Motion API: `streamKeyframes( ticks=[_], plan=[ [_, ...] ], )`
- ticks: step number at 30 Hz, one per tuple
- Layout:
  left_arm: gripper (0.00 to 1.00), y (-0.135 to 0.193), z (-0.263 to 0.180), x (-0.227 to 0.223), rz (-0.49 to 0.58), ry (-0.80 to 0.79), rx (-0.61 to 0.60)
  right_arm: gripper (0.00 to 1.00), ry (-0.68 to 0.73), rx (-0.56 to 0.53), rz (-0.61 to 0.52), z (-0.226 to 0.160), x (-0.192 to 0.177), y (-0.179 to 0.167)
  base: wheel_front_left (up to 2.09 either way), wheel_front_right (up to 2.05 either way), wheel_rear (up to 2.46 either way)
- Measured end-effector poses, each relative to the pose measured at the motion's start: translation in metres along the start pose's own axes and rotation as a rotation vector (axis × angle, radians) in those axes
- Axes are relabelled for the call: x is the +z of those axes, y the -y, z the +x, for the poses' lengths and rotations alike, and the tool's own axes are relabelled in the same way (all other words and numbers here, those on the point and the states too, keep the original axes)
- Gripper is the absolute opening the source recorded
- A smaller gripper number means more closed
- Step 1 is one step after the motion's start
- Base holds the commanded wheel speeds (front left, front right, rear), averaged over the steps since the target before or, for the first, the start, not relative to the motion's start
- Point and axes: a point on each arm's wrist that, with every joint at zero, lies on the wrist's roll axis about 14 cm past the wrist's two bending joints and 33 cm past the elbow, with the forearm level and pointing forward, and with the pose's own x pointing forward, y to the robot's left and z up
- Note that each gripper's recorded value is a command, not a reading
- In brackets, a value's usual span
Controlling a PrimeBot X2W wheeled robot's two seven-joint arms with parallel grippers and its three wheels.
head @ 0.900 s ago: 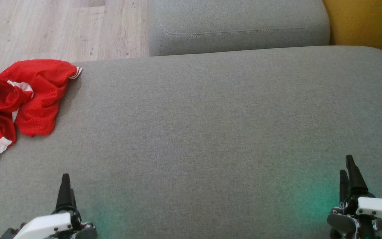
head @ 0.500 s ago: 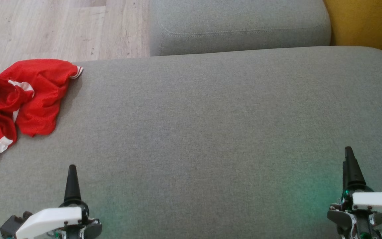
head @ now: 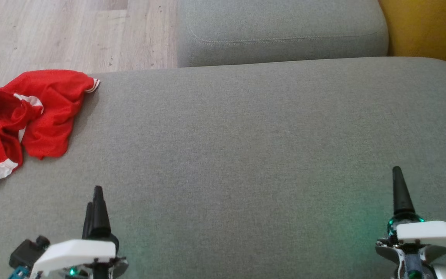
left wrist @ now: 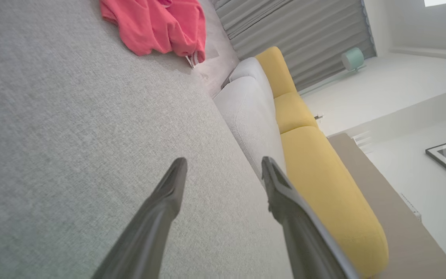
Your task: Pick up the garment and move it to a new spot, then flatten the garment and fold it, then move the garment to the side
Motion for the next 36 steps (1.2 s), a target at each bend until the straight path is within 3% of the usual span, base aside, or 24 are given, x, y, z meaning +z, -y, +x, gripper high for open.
streamKeyframes(
  ticks=[36],
  plan=[
    [1.0,-0.007,-0.015,-0.015,0.489,0.003,0.012,1.0,-0.034,0.102,-0.488,-0.004,-0.024,-0.022,0.0,0.0,0.0]
  ],
)
